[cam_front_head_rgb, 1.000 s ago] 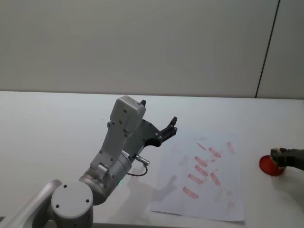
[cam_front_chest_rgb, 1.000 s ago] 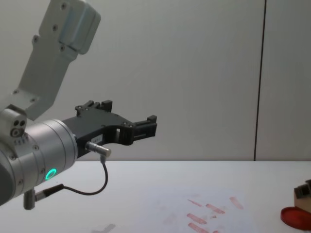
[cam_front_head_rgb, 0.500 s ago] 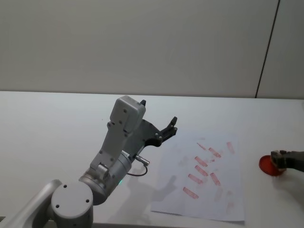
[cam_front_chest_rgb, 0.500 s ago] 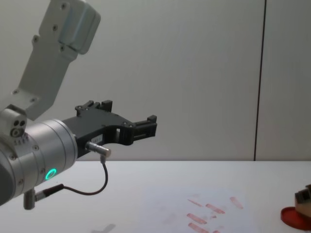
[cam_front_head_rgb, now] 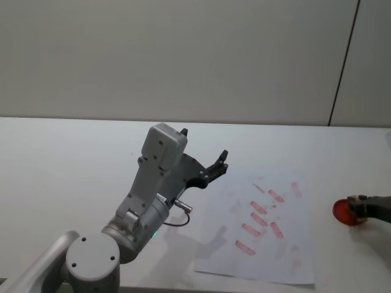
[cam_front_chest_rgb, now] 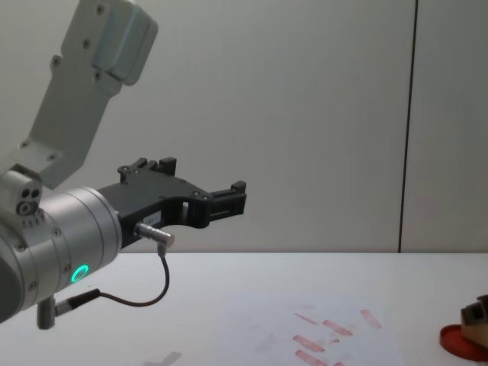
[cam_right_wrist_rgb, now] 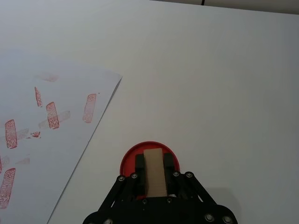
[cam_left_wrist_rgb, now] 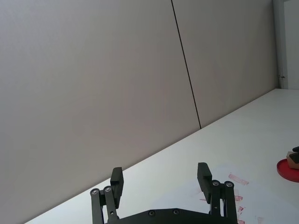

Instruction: Use the one hand to pick up the stamp and affix it onto the A4 paper.

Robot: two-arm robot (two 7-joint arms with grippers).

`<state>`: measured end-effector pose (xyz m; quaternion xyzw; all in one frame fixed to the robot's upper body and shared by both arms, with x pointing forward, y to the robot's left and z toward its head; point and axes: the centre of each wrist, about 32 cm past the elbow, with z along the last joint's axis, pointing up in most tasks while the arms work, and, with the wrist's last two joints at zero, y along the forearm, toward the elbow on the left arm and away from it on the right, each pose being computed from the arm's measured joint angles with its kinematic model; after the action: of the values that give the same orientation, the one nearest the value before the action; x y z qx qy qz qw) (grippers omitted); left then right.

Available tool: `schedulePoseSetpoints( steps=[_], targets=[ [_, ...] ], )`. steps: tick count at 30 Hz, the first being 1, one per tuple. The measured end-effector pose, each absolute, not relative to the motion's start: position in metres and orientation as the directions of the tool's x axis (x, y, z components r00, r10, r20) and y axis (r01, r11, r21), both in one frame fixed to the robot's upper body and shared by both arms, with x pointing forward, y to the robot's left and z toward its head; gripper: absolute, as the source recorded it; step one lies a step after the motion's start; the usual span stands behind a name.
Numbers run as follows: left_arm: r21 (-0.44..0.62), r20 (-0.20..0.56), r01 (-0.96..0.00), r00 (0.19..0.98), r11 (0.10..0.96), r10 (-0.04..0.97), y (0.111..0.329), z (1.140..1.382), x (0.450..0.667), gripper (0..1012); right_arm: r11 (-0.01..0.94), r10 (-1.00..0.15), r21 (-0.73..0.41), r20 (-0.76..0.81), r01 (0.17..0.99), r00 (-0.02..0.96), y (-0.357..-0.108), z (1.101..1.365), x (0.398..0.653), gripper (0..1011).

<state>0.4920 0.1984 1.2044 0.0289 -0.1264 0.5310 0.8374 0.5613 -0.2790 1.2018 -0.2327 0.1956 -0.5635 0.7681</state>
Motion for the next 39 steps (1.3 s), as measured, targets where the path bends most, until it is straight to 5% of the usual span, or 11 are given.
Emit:
schedulePoseSetpoints(
  steps=[39],
  targets=[
    [-0.086,0.242,-0.897,0.404,0.434,0.882,0.1984,1.2044,0.492,1002,0.266,-0.956,-0.558,-0.048,0.786,0.289,-0.2719,1.2035,0.562,224]
  ],
)
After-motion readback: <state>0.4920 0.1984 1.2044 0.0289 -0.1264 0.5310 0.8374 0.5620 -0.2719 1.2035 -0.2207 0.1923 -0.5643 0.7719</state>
